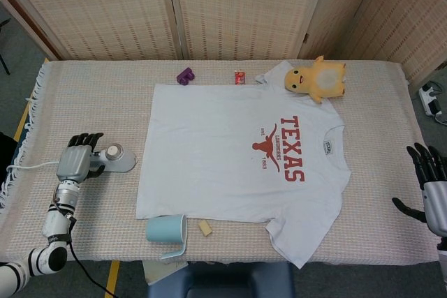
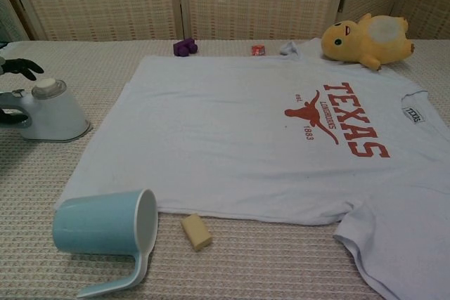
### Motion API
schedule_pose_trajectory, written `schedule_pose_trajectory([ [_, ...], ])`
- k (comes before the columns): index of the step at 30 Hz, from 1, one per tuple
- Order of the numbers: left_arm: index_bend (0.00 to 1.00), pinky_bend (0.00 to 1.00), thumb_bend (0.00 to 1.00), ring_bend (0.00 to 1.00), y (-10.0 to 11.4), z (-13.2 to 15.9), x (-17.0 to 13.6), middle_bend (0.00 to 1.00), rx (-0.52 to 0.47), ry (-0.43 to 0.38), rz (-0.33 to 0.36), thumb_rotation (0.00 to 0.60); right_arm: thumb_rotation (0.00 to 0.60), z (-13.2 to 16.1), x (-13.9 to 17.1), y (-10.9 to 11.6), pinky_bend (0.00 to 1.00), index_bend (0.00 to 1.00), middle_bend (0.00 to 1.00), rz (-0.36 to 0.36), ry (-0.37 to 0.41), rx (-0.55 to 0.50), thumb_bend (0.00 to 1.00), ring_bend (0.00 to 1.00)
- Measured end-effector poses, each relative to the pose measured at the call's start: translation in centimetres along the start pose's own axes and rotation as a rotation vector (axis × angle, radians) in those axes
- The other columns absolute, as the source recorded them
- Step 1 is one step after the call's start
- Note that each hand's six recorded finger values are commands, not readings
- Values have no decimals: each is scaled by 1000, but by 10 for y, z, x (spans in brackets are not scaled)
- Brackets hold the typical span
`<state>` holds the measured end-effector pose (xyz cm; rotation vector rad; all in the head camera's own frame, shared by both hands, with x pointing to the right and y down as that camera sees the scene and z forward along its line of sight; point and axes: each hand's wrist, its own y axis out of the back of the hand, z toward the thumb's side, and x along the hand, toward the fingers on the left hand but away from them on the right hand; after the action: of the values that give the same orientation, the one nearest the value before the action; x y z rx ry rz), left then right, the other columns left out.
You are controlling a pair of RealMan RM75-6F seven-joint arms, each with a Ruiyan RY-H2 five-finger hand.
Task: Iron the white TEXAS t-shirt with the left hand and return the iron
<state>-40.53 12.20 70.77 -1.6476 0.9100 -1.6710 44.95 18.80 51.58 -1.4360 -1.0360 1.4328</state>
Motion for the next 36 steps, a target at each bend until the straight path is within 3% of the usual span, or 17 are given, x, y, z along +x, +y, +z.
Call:
schedule_pose_trajectory([
  [13, 247, 166, 408, 161, -9, -19, 14, 256, 19, 56, -10, 600, 600, 2, 1, -2, 131, 0, 55, 9, -9, 5, 13, 18],
  [19, 386, 210, 416, 217, -12, -23, 20, 309, -11, 74, -1, 600, 600, 2, 1, -5, 131, 0, 55, 17, -17, 1, 13, 18],
  [23, 497, 272, 415, 305, -16, -23, 26, 425, -21, 77, 4, 600, 600, 1, 2, -5, 131, 0, 55, 18, -23, 1, 15, 18],
  [29, 676, 517, 415, 492, -22, -18, 31, 646, -39, 66, 6, 600, 600, -3, 4, -5, 131, 0, 55, 19, -39, 0, 13, 18],
  [36, 822, 689, 415, 700, -29, -9, 36, 860, -112, 24, 4, 600, 600, -4, 4, -15, 132, 0, 60, 72, -45, -20, 17, 22],
])
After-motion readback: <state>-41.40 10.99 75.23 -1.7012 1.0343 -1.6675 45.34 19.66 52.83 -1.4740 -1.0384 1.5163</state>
